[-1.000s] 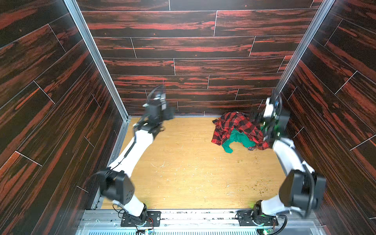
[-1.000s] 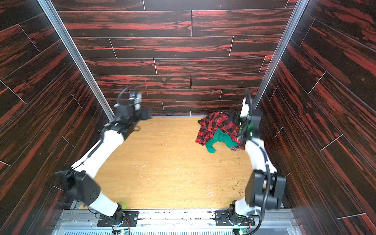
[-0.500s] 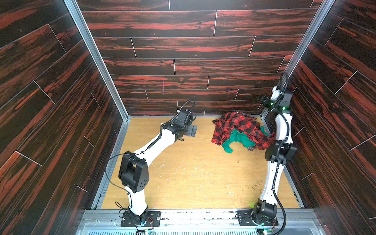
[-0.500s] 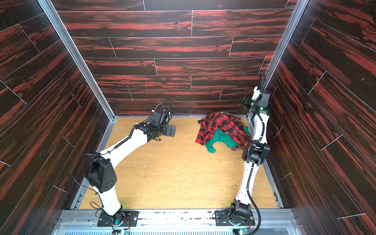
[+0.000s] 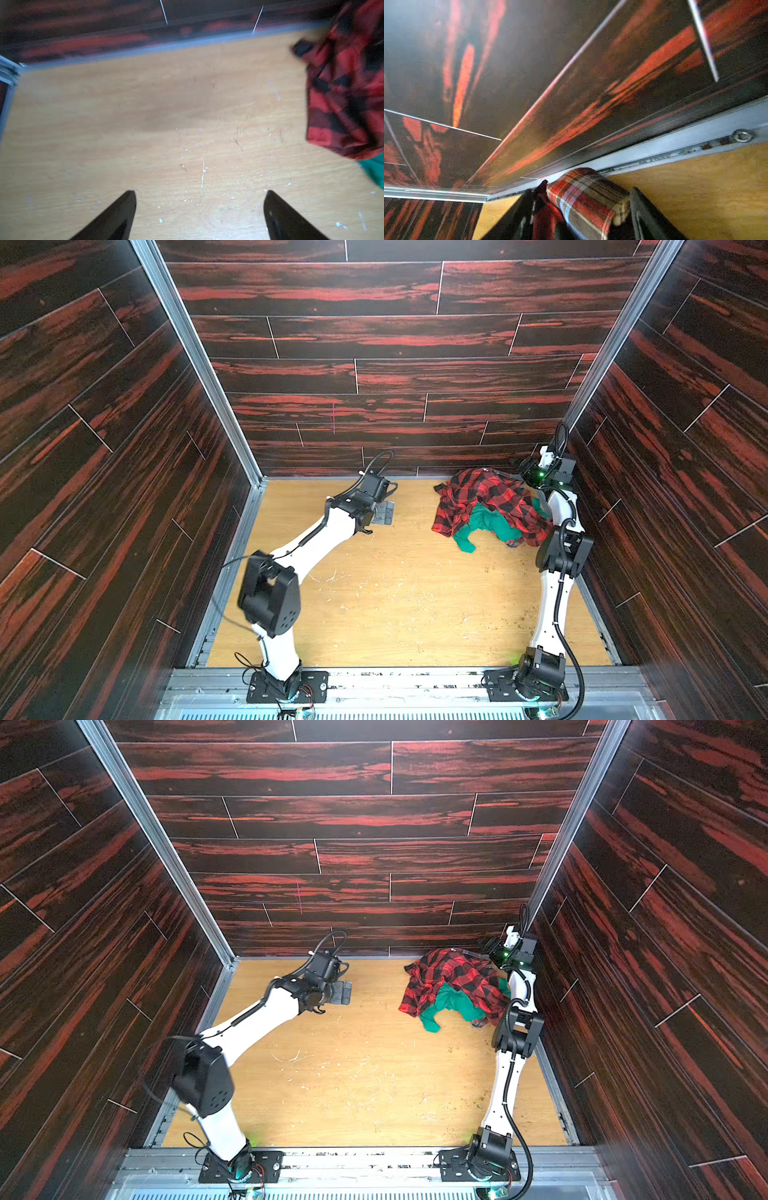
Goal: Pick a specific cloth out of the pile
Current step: 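Raise both arms and reach the right gripper into the clothes pile, then grasp the brown plaid shirt under the red check shirt with the right gripper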
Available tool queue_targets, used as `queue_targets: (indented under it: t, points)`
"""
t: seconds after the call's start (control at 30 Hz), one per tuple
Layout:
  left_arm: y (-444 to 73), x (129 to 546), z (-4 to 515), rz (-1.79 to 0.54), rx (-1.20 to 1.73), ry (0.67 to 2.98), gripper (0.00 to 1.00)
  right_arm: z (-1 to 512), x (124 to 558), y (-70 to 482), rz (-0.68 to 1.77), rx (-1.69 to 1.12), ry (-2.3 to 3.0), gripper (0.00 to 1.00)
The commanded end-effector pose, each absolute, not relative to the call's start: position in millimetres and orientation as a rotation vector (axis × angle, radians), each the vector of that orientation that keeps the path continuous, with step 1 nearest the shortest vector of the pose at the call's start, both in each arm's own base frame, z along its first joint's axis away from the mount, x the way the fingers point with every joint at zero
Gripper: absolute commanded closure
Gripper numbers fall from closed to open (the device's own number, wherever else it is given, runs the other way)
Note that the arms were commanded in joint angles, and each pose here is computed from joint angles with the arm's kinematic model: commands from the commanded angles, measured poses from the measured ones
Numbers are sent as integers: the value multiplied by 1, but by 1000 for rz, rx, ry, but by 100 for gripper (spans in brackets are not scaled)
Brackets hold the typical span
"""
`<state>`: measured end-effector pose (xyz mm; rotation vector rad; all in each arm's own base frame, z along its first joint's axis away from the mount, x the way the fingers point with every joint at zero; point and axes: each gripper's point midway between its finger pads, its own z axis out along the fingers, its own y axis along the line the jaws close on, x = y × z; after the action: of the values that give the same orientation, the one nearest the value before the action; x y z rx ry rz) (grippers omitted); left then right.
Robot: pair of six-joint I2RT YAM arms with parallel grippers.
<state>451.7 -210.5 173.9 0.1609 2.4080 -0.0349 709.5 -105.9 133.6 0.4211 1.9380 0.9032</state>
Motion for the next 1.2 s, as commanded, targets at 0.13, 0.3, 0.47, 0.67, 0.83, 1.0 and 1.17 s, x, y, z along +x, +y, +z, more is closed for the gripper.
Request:
queue_targets:
  t: [0.13, 0.3, 0.47, 0.67, 0.83, 1.0, 1.17]
  points:
    - [-213, 452, 158, -1, 182, 2499, 2, 70, 710, -97, 999, 568, 2001, 34]
    - [-211, 457, 157, 25, 203, 2484, 2, 69, 709, -89, 1017, 552, 2014, 34]
    - [-213, 457, 154, 18, 220, 2494, 2, 55, 698, -75, 1009, 530, 2105, 34]
    - [-208, 451, 153, 33, 216, 2502, 2, 54, 696, -68, 1011, 520, 2128, 56]
    - [-203, 444, 151, 40, 201, 2511, 2, 76, 700, -63, 995, 461, 2096, 68]
    - [-203, 439, 149, 21, 195, 2511, 2, 133, 704, -51, 931, 300, 2027, 75]
    - [-202, 431, 146, -12, 195, 2509, 2, 191, 701, -35, 875, 158, 1958, 79]
